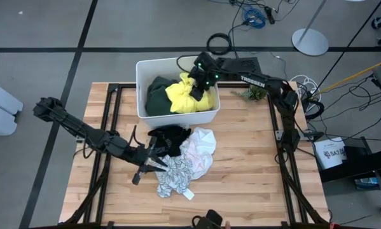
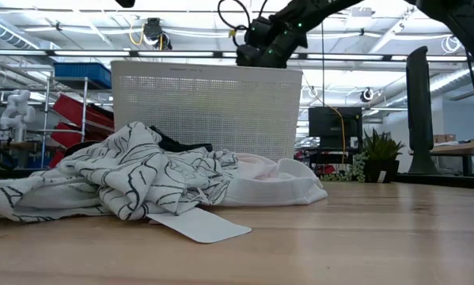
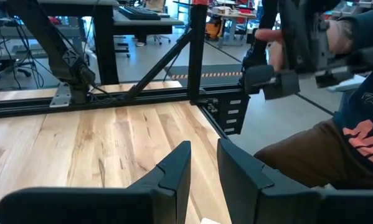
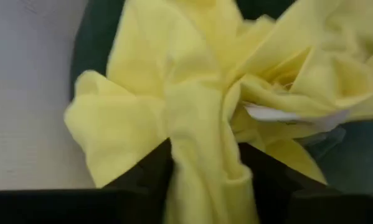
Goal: Fold laundry
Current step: Put the folded yellow shirt into the white laundry bin, then fold the black underwear
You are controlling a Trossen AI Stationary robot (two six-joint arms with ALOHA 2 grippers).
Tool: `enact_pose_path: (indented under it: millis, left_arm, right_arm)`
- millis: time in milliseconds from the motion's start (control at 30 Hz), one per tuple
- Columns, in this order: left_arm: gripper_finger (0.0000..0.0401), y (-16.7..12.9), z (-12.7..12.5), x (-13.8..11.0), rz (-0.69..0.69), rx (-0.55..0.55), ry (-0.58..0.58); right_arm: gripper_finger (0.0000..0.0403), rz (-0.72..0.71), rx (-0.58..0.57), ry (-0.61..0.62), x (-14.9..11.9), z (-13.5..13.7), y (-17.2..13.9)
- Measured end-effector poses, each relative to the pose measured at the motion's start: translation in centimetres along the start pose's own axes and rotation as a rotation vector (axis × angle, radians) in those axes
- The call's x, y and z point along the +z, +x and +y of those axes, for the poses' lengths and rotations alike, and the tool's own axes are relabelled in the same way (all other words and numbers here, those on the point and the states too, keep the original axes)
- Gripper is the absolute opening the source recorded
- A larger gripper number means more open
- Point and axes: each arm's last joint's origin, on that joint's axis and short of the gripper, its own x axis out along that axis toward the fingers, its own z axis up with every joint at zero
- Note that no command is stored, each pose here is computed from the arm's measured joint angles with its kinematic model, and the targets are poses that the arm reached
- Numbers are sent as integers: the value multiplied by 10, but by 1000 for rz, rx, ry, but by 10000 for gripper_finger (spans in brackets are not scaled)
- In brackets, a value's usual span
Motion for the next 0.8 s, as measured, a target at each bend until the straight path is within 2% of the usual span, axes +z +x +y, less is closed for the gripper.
enact_pose_path:
  millis: [233,367,500,600,800]
  left_arm:
    - [86,0,0,0,0,0,0]
    - [86,0,0,0,0,0,0]
    - [86,0,0,-1,8,-1,0]
    - [86,0,0,-2,24,0,-5]
    - [86,0,1,-9,94,19,-92]
  right_arm:
    - [219,-42,7,46,18,11,-30]
    - [249,-87,17,8,30,24,-55]
    - [260,-155,30,-47,41,41,-84]
    - [259,-141,45,-70,40,60,-103]
    - [257,3,98,-142,8,105,-127]
